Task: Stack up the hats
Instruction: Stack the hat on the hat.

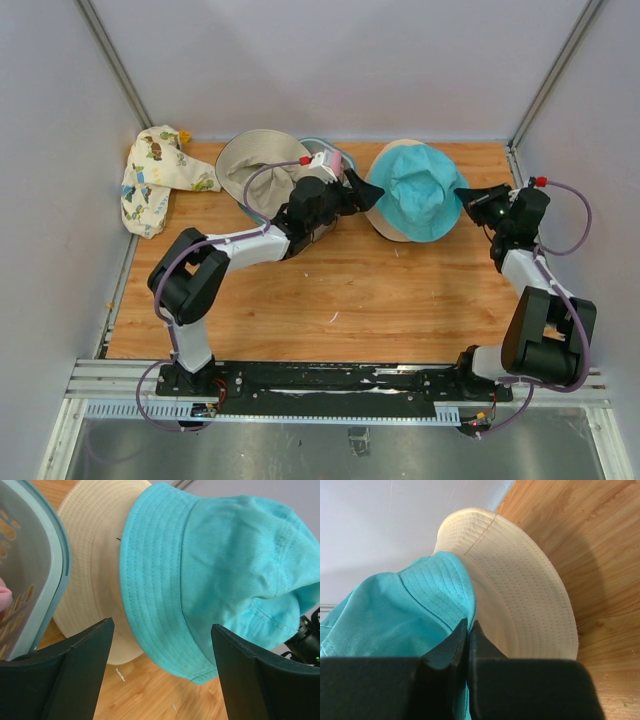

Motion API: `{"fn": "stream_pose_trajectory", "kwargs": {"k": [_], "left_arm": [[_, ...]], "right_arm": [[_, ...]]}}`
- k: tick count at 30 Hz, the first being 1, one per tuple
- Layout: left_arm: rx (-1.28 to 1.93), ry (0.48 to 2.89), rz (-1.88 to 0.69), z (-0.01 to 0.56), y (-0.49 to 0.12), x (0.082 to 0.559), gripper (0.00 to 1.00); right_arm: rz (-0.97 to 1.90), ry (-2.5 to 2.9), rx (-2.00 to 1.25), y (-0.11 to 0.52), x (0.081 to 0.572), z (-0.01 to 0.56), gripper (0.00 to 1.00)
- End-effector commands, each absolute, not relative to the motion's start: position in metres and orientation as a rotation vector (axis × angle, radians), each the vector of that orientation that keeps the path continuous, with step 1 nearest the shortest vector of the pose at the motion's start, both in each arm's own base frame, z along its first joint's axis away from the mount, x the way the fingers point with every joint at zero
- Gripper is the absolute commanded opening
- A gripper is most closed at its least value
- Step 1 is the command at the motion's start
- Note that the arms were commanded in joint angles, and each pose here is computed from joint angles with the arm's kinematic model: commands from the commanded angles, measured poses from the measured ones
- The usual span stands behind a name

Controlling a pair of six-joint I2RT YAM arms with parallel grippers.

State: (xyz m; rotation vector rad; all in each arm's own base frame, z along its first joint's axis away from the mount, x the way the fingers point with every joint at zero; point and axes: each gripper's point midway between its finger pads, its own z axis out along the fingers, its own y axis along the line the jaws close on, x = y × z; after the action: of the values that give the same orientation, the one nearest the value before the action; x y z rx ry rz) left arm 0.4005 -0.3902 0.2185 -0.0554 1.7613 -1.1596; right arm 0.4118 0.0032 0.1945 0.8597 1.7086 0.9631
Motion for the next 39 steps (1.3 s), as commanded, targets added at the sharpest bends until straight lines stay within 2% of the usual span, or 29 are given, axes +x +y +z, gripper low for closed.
{"fn": "stream_pose_trajectory", "kwargs": {"k": [1,8,17,23,31,36,39], "left_arm": [[-0.092,1.723,-1.148,0.217,-0.390,0.410,0.83],[-0.127,1.700,-1.159,0.209,-0.392,0.417,0.82],[-0.202,1.676,-1.207,0.194,-0.397,0.426,0.70],[-0.214,1.642,-1.254,0.195,-0.401,0.428,0.55],[-0.215,1.604,-1.265,0.201,-0.393,0.420,0.13],[-0.211,1.577,-1.255,0.214,-0.386,0.415,0.03],[-0.205,1.559,-1.250,0.224,-0.383,0.414,0.01]], "right_arm": [[0.962,1.679,0.824,-0.005,0.419,0.212,0.00],[0.984,1.686,0.821,-0.003,0.423,0.213,0.00],[1.012,1.690,0.839,-0.003,0.429,0.206,0.00],[1.025,1.695,0.842,-0.003,0.431,0.204,0.00],[1.023,1.706,0.833,-0.002,0.432,0.208,0.00],[1.012,1.707,0.823,-0.003,0.432,0.216,0.00],[1.003,1.712,0.818,-0.003,0.432,0.221,0.00]]}}
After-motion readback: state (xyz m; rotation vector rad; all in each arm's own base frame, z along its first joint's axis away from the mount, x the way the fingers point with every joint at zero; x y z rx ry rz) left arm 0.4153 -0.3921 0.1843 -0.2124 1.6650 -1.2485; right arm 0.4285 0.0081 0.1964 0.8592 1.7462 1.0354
